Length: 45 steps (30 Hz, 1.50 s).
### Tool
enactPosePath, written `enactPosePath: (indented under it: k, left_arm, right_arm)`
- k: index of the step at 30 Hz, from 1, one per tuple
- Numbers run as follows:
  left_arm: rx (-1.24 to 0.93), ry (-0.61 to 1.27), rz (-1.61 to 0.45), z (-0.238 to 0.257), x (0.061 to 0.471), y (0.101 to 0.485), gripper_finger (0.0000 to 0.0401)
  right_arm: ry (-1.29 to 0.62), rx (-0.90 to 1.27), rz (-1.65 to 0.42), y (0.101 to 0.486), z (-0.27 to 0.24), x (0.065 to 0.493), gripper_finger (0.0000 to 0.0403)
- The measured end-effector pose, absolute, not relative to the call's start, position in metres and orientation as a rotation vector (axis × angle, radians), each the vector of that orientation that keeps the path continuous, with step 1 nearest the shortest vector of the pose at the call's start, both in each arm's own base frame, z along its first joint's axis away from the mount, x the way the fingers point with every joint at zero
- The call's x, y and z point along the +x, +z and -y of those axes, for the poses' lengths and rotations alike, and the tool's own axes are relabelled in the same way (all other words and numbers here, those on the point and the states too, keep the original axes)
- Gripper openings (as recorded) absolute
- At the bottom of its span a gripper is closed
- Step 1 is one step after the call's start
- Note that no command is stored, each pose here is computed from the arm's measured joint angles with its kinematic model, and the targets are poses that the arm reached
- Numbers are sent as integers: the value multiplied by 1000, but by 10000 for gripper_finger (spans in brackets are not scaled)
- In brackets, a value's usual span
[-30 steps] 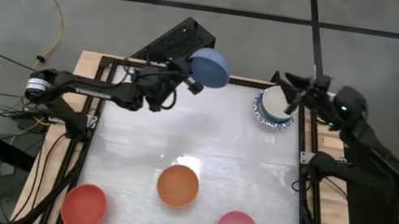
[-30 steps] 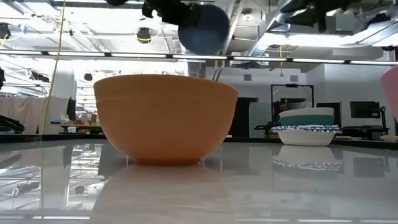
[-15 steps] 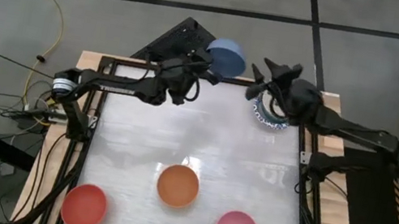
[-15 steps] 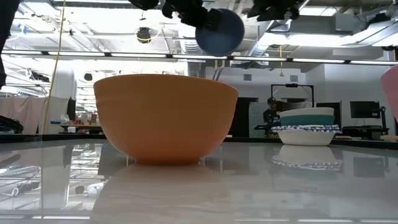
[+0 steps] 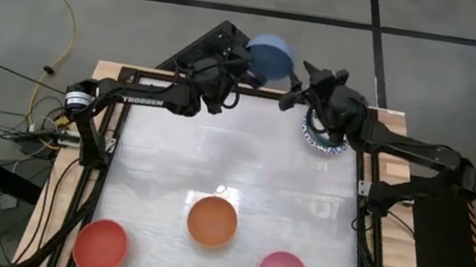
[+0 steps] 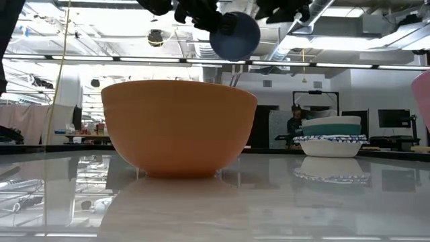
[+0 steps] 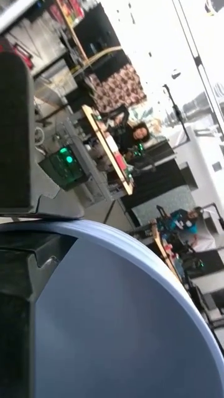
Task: Nest bowls inside each other
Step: Stack the blue bowl into the white bowl
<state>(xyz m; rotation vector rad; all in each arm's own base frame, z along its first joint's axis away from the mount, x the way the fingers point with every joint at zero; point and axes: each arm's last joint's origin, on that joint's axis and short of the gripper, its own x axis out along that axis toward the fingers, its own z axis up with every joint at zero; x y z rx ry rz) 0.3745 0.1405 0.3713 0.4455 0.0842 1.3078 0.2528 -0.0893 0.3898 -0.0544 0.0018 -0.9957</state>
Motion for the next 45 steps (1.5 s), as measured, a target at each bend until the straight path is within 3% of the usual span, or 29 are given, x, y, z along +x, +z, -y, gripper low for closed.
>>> enactPosePath:
  k: [8, 12, 15, 20, 25, 34, 40, 45]
  left_arm:
    - [472, 1264, -79, -138, 376, 371, 0]
    - [477, 1262, -88, -138, 376, 371, 0]
    - [478, 1259, -87, -138, 377, 371, 0]
    - [498, 1193, -78, -134, 379, 370, 1]
    - [539, 1113, -92, -131, 383, 368, 24]
    - [468, 893, -168, -124, 377, 366, 134]
    - [413, 866, -195, -125, 366, 371, 193]
    - [415, 867, -186, -122, 357, 382, 214]
  right_arm:
    - [-1049, -20, -69, 369, 105, 267, 223]
    - [-1074, 12, -67, 365, 109, 269, 199]
    - [-1089, 37, -39, 367, 112, 266, 147]
    - [-1098, 42, -50, 366, 114, 265, 21]
    - [-1114, 127, -64, 360, 117, 261, 11]
    - [-1032, 357, -152, 362, 137, 242, 7]
    - [-1013, 543, -210, 371, 161, 220, 7]
    - [-1015, 647, -309, 379, 180, 191, 7]
